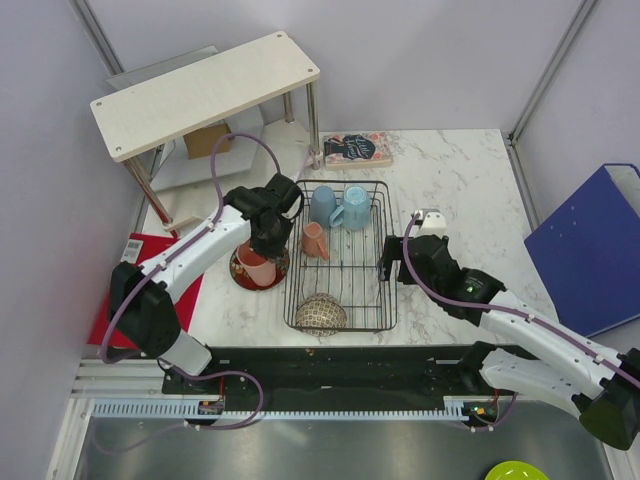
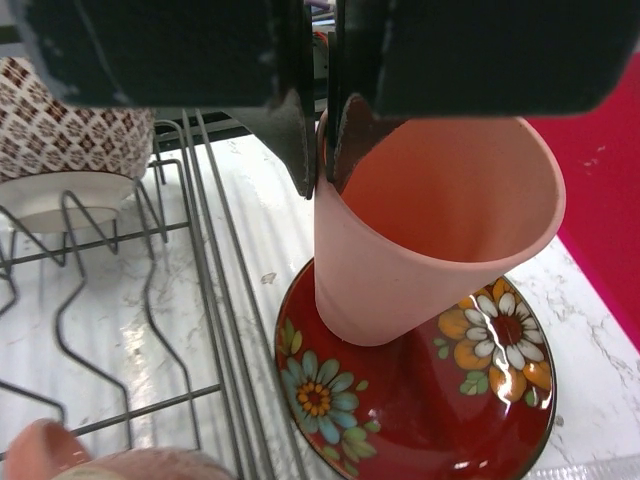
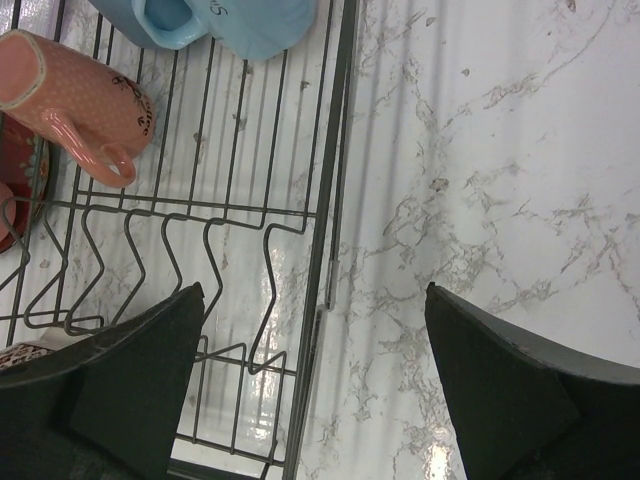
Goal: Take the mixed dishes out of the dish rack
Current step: Place the cup at the center of the board.
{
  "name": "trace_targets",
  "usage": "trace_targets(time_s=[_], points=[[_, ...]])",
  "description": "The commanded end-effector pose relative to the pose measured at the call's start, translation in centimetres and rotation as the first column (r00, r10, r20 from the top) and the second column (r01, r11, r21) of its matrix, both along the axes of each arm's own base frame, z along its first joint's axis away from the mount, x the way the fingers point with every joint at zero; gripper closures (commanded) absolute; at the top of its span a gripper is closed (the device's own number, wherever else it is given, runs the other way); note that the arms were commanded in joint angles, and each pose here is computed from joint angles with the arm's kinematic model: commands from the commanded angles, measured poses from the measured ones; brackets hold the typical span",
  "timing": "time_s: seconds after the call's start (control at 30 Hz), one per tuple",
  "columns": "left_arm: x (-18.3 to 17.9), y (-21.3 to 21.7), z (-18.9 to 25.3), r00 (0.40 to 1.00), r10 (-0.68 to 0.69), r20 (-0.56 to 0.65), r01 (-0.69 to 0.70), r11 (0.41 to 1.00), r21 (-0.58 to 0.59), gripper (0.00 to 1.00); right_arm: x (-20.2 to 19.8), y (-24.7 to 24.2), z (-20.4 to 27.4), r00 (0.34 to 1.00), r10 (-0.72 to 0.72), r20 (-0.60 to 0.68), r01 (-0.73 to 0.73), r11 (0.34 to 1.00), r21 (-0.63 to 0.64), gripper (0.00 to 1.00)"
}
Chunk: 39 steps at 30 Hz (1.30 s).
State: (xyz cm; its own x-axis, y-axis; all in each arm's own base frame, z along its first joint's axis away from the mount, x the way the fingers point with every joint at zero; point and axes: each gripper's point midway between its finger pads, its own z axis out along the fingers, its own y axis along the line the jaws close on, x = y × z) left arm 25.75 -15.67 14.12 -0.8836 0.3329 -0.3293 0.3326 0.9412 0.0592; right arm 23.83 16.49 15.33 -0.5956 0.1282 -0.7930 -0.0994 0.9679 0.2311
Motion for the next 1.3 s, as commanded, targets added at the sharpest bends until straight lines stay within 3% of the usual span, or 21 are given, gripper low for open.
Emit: trace_targets(time_s=[0.0,0.23,0.57,0.63,0.7,0.73,1.07,1.1,1.13,1.17,1.2,1.27], points=[[0.4,0.9,-1.0,1.0,-0.003,0.019,0.002,0.998,0.055,0.98,0.0,0.4,0.3,1.0,0.001,0.013,-0.002,0.999,0.041,0.02],[2.0,0.9,-0.8,0.995,0.031,0.091,-0.037,0.997,0.065,0.98,-0.3,0.5,0.2,1.0,0.014,0.014,-0.015,0.999,0.052,0.02],[3.5,0.6,-1.9,0.994,0.029,0.102,-0.038,0.995,0.092,0.98,-0.6,0.7,-0.7,1.0,0.029,-0.004,-0.029,0.998,0.058,0.02],[3.4,0.8,-1.9,0.995,0.027,0.099,-0.037,0.995,0.096,0.89,-0.6,0.6,-0.6,1.0,0.027,0.0,-0.027,0.998,0.059,0.02],[3.3,0.9,-1.7,0.993,0.036,0.109,-0.046,0.994,0.096,0.71,-0.6,0.6,-0.7,1.0,0.025,0.002,-0.025,0.998,0.059,0.02],[3.3,1.2,-1.2,0.991,0.042,0.125,-0.054,0.994,0.095,0.67,-0.7,0.6,-0.8,1.0,0.027,0.0,-0.027,0.998,0.058,0.02],[3.3,1.9,1.8,0.977,0.062,0.203,-0.079,0.994,0.079,0.5,-0.3,1.1,-0.6,0.999,0.034,-0.005,-0.033,0.998,0.059,0.02],[3.4,2.0,2.3,0.974,0.065,0.217,-0.083,0.994,0.074,0.25,-0.3,1.2,-0.5,0.999,0.034,-0.003,-0.034,0.998,0.059,0.02],[3.6,2.1,2.9,0.969,0.069,0.236,-0.088,0.993,0.074,0.12,-0.3,1.2,-0.5,0.999,0.034,-0.004,-0.034,0.998,0.059,0.02],[3.7,2.2,3.5,0.965,0.071,0.251,-0.092,0.993,0.073,0.11,-0.2,1.2,-0.5,0.999,0.034,-0.002,-0.034,0.998,0.06,0.02],[3.8,2.3,4.3,0.96,0.075,0.269,-0.096,0.993,0.067,0.01,-0.2,1.1,-0.4,1.0,0.031,0.001,-0.031,0.998,0.055,0.02],[4.1,2.7,5.8,0.949,0.087,0.303,-0.113,0.991,0.07,0.01,-0.1,1.1,-0.4,1.0,0.03,0.002,-0.03,0.998,0.052,0.02]])
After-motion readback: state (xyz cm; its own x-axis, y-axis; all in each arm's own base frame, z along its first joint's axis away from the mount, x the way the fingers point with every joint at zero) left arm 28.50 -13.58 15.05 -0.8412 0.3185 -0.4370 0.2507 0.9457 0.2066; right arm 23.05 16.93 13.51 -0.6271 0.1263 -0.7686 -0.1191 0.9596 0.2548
